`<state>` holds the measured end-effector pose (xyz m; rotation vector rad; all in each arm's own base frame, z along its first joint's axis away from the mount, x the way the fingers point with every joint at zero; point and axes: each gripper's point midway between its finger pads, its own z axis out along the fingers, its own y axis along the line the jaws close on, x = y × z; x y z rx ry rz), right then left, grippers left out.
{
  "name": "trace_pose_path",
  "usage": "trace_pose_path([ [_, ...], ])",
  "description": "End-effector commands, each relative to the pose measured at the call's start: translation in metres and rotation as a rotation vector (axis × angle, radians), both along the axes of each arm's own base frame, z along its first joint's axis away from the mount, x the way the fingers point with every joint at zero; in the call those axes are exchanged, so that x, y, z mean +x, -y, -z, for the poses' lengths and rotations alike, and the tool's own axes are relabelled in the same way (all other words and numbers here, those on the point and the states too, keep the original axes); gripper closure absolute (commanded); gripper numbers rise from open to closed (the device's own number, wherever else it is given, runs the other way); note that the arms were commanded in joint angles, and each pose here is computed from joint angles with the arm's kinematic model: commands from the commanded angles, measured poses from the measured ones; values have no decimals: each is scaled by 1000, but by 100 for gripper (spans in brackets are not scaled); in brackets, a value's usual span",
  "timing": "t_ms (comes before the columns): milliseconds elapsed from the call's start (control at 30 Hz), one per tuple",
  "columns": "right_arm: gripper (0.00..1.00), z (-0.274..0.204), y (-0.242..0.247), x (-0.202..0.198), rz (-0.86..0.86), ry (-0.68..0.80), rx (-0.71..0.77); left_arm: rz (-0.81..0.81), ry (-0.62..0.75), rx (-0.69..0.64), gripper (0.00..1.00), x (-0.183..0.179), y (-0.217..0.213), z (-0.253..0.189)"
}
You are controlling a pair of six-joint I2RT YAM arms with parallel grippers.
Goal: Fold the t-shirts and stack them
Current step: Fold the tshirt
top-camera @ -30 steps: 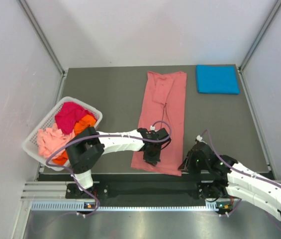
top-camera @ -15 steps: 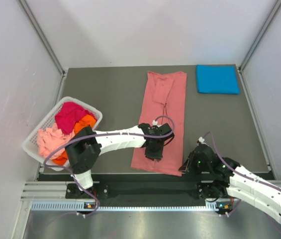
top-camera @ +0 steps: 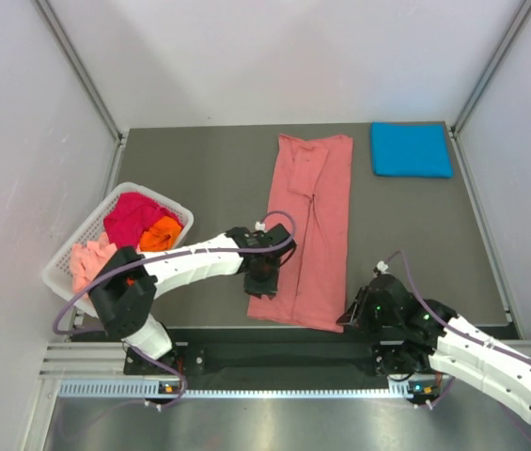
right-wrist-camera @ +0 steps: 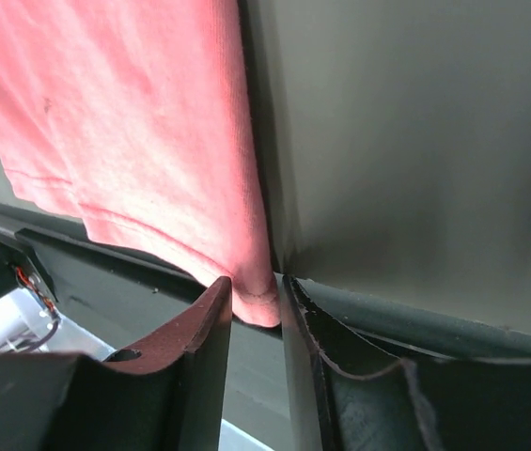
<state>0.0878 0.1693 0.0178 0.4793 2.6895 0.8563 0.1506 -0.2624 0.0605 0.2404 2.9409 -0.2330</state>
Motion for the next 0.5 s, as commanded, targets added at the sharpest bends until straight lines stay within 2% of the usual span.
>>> trace_pose_path([
  [0,72,0,-6,-5,-14,-17,31,-11,12,-69,62,4,-12,-13],
  [300,80,4,-4,-6,-3,-16,30,-77,-55,-170,60,-1,-37,4],
  [467,96,0,-6,-4,-5,-1,41,-78,-97,-191,60,-11,-36,15],
])
